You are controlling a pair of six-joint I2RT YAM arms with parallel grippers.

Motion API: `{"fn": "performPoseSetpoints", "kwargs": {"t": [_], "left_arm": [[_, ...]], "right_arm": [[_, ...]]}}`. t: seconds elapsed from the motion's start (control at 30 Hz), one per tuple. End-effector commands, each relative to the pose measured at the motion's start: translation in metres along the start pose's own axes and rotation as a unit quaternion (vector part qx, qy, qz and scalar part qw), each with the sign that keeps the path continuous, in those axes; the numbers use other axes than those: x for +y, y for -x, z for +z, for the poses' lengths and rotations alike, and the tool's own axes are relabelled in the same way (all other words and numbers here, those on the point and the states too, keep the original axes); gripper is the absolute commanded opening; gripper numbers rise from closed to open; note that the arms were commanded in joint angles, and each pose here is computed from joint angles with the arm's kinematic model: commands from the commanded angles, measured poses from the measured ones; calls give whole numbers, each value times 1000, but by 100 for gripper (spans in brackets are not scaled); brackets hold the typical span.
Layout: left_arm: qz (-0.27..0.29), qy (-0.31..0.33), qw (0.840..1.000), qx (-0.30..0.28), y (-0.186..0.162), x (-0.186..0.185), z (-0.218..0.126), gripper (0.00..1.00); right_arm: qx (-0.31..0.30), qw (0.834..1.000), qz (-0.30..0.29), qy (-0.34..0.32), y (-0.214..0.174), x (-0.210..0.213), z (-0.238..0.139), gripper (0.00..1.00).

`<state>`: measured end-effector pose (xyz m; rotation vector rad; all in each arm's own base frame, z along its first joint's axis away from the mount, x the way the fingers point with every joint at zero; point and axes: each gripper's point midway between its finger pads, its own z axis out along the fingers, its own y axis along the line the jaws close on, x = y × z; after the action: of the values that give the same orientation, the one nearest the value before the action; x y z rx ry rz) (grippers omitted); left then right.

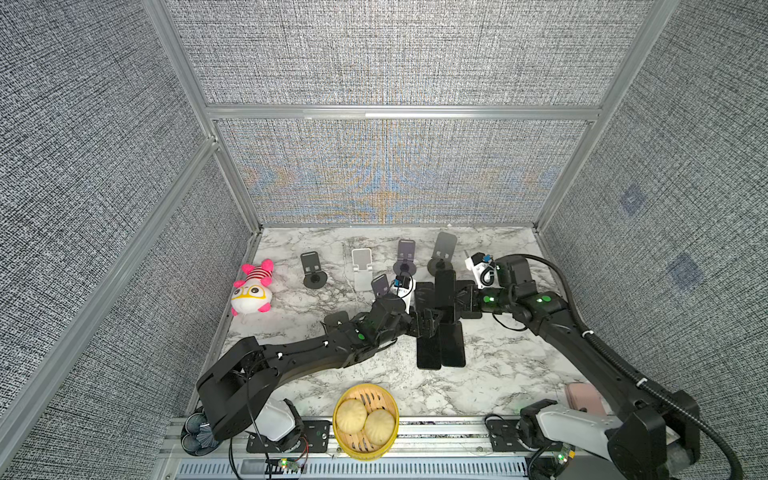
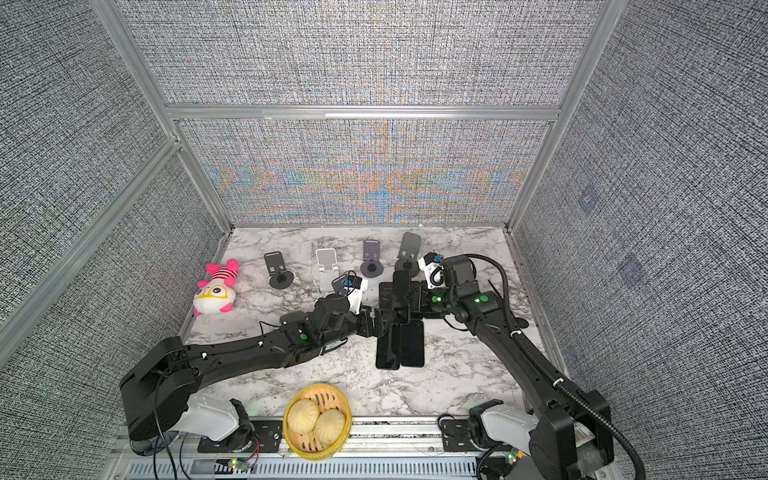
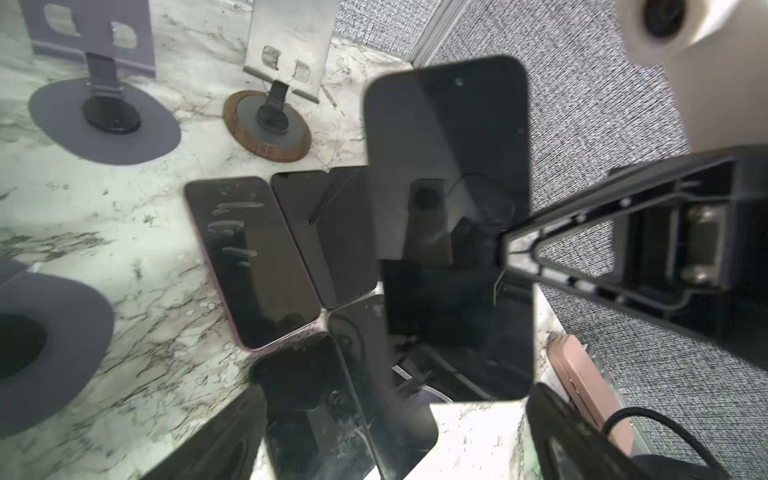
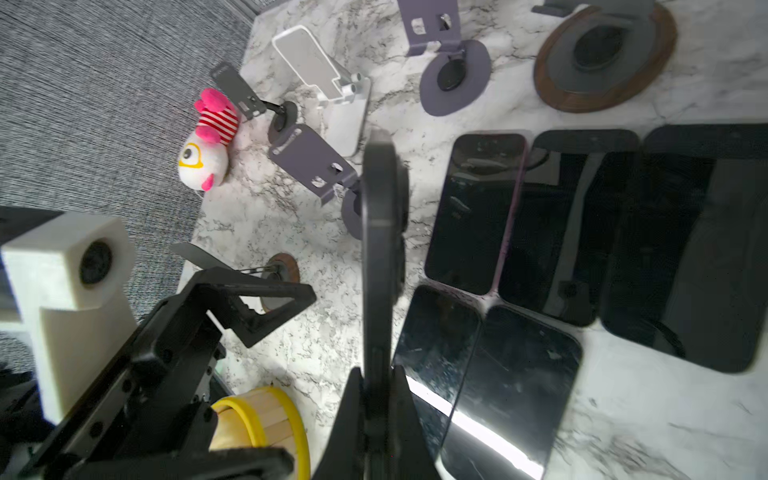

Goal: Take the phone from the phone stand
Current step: 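Carry the phone toward the flat phones with the right gripper while the left withdraws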

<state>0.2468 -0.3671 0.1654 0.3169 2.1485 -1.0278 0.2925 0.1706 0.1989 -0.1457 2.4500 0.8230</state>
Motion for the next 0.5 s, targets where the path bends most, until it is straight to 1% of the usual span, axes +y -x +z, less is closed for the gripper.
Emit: {"fn": "performPoseSetpoints", "kwargs": {"t": [0.0,0.17,0.23,0.33,0.47], "left_arm": [[-23,22,999,-9,0,12,-2,99],[-51,27,998,11,-15,20,1,99],[-63,28,997,28,-24,23,4,99],[-85,24,995,42,-39,28,8,99],[-121,18,991,46,-55,38,14,99]], "right_arm": [[59,993,13,-103,-27,-39,-20,0],[91,977,31,-188,-44,-73,-50,0],[111,971,46,-206,-50,-83,-61,0],[133,969,67,-198,-55,-87,-66,0],[164,966,98,-173,-66,-93,-55,0]]}}
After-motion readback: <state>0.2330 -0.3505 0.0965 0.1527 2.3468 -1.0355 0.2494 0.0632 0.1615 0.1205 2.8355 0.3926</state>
